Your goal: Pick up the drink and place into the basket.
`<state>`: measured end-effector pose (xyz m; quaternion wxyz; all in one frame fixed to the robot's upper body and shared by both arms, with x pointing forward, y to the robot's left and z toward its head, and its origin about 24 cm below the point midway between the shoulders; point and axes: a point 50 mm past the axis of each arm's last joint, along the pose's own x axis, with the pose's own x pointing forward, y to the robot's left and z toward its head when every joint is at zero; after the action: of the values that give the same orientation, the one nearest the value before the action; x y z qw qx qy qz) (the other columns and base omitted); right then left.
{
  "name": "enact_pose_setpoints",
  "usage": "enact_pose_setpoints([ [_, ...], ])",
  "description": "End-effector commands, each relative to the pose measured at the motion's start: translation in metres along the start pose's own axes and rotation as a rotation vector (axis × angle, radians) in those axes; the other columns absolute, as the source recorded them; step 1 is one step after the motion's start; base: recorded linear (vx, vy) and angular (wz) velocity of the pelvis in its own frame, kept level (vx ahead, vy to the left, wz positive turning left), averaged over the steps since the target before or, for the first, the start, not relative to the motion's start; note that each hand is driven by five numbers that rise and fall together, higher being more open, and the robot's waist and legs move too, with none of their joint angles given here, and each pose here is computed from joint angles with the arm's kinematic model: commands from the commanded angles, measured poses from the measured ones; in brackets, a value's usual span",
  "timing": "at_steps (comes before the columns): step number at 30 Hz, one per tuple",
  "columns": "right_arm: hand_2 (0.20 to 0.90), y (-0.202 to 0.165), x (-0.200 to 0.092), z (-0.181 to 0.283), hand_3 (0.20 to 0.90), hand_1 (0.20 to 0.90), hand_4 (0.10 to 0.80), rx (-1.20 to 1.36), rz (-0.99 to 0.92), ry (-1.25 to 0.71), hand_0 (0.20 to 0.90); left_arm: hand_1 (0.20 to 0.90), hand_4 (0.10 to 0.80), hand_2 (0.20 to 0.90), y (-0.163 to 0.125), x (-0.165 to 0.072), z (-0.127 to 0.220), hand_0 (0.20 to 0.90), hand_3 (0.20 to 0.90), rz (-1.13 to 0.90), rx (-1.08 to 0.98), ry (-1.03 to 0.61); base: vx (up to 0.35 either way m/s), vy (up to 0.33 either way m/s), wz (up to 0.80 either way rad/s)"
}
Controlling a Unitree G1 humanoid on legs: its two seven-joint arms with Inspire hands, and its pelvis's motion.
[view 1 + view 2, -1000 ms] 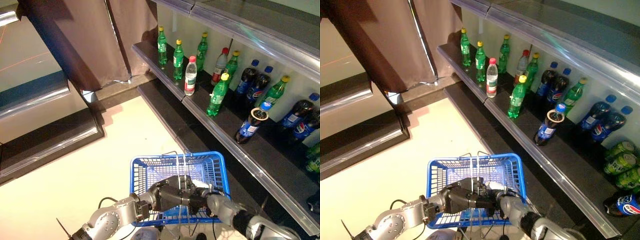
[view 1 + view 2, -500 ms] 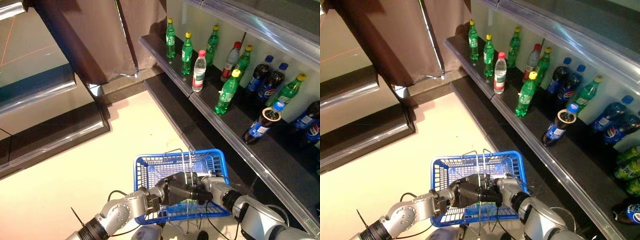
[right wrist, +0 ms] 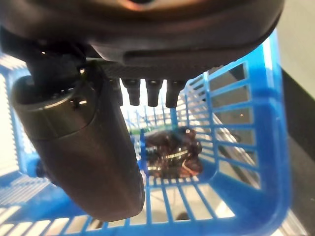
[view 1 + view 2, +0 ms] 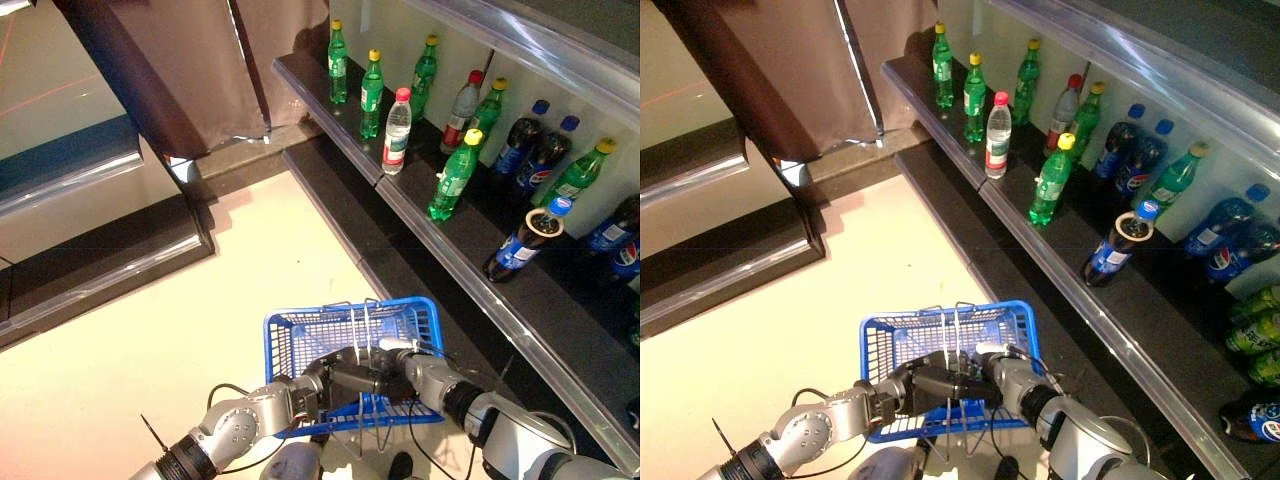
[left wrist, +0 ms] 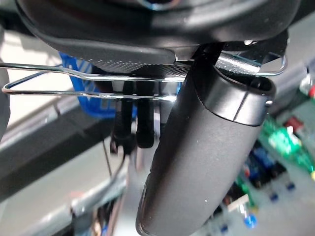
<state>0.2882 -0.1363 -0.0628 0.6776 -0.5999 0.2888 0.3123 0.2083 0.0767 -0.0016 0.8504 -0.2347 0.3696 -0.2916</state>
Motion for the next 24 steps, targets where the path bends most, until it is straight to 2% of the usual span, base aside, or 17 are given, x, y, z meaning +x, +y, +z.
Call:
enact_pose_setpoints([
  [1,0.900,-0.052,-0.010,0.009,0.900,0.900,0.800,0.020,-0.212,-0.078,0.900,0.300,0.100,0.300,-0.096,-0.022,0.098,0.300,0.200,-0.491,-0.001,-0.508,0.000,0.000,0.00],
  [9,0.900,-0.040,-0.042,-0.018,0.900,0.900,0.800,0.210,-0.398,-0.166,0.900,0.300,0.100,0.300,-0.037,-0.053,0.082,0.300,0.200,-0.295,-0.081,-0.551,0.000,0.000,0.00],
  [17,0.900,-0.035,-0.074,-0.030,0.900,0.900,0.800,0.337,-0.534,-0.282,0.900,0.300,0.100,0.300,-0.008,-0.075,0.070,0.300,0.200,-0.188,-0.129,-0.597,0.000,0.000,0.00],
  [20,0.900,-0.038,-0.088,-0.027,0.900,0.900,0.800,0.484,-0.615,-0.366,0.900,0.300,0.100,0.300,-0.001,-0.079,0.067,0.300,0.200,-0.130,-0.146,-0.616,0.000,0.000,0.00],
  [24,0.900,-0.038,-0.110,-0.010,0.900,0.900,0.800,0.698,-0.712,-0.588,0.900,0.300,0.100,0.300,0.020,-0.082,0.057,0.300,0.200,0.013,-0.203,-0.643,-0.004,-0.002,-0.08],
])
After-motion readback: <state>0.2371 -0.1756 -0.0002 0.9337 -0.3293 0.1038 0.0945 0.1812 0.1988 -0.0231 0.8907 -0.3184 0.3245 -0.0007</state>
